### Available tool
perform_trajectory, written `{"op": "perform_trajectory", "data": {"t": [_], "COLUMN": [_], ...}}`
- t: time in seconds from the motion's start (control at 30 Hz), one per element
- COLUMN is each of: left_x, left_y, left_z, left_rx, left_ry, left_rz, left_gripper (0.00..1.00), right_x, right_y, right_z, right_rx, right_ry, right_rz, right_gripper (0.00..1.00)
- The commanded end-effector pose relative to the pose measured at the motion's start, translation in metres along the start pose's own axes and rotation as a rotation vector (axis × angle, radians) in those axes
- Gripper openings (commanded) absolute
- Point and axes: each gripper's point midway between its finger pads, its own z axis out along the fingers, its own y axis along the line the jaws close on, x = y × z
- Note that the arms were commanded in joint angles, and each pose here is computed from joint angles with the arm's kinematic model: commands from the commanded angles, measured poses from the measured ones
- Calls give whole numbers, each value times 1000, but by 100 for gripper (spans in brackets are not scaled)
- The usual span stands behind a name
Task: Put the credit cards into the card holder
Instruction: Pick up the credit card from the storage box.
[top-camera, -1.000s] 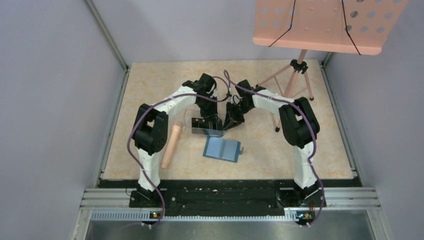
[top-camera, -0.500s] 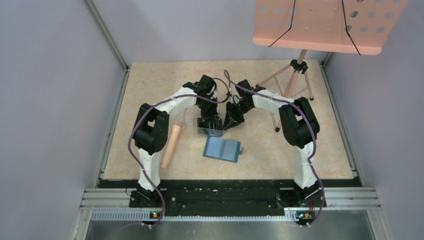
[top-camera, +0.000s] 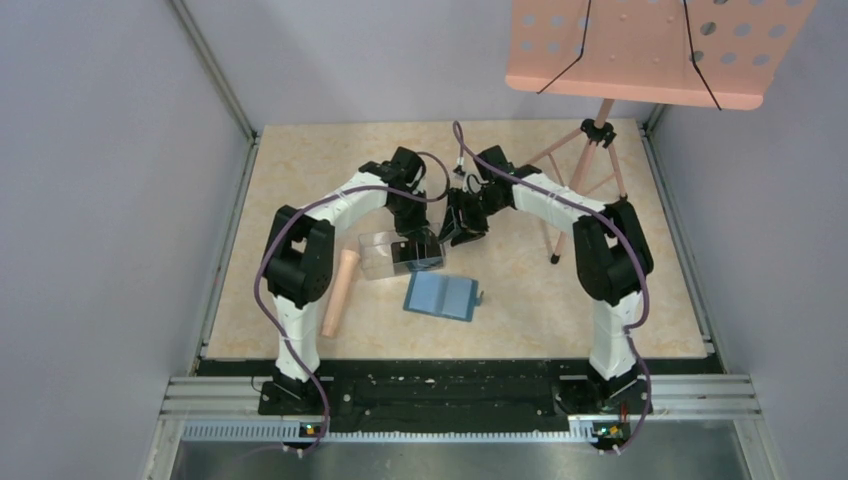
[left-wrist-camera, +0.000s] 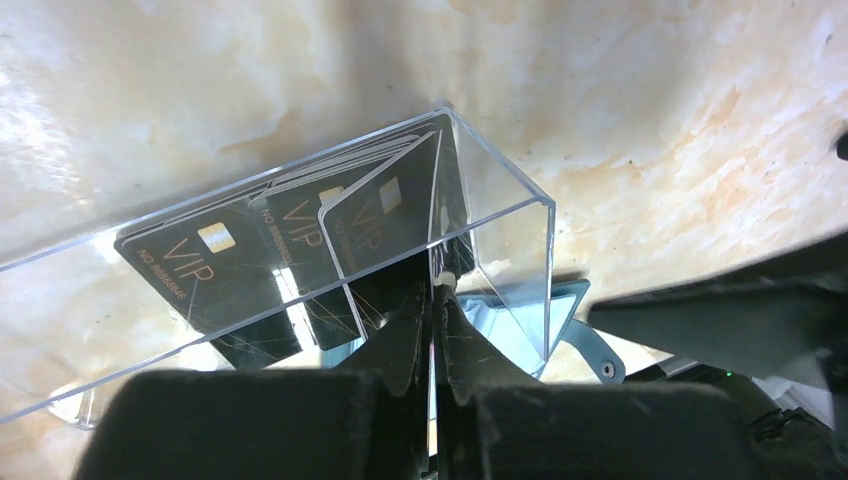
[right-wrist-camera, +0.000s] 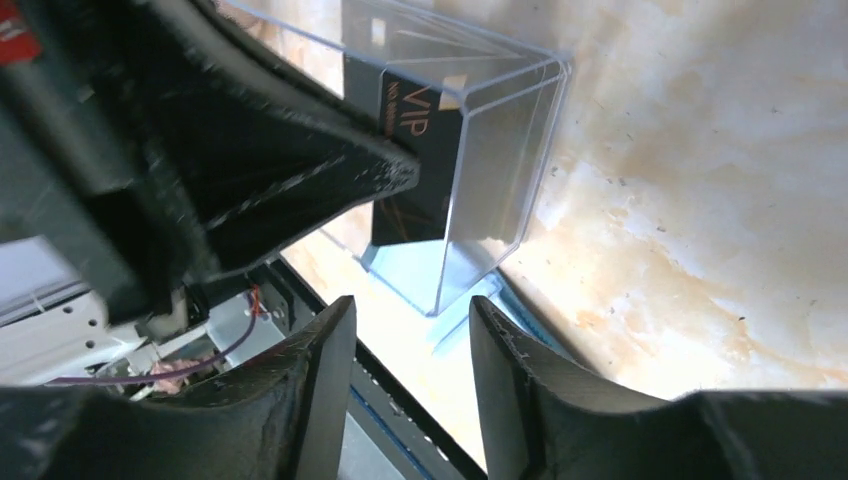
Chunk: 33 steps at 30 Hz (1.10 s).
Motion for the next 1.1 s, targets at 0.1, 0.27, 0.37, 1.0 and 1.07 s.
{"op": "perform_trajectory", "data": {"t": [0.1,0.27,0.37,1.0,1.07], "left_x": [-24,-20,-14,31,31], "left_y": [2,-17,-27,-89,-89], "left_z": [-45,-74,-90,-149,-151], "left_rx": [18,168,255,772,774], "left_ry": [-130,-167,-190,-223,-234], "left_rz": [21,38,45,165,159], "left_gripper": [0,0,0,0,0], "right_x": [-29,-26,-22,20,22], "right_y": [35,43,52,99,103], "right_z": [-45,-60,-67,-102,-106], "right_rx": [-69,-203,-288,-729,-765], "right_ry": [-177,-210,-219,-201,-206], "right_rz": [-77,-56,-65,-122,-119], "right_gripper": [52,56,57,47,43]}}
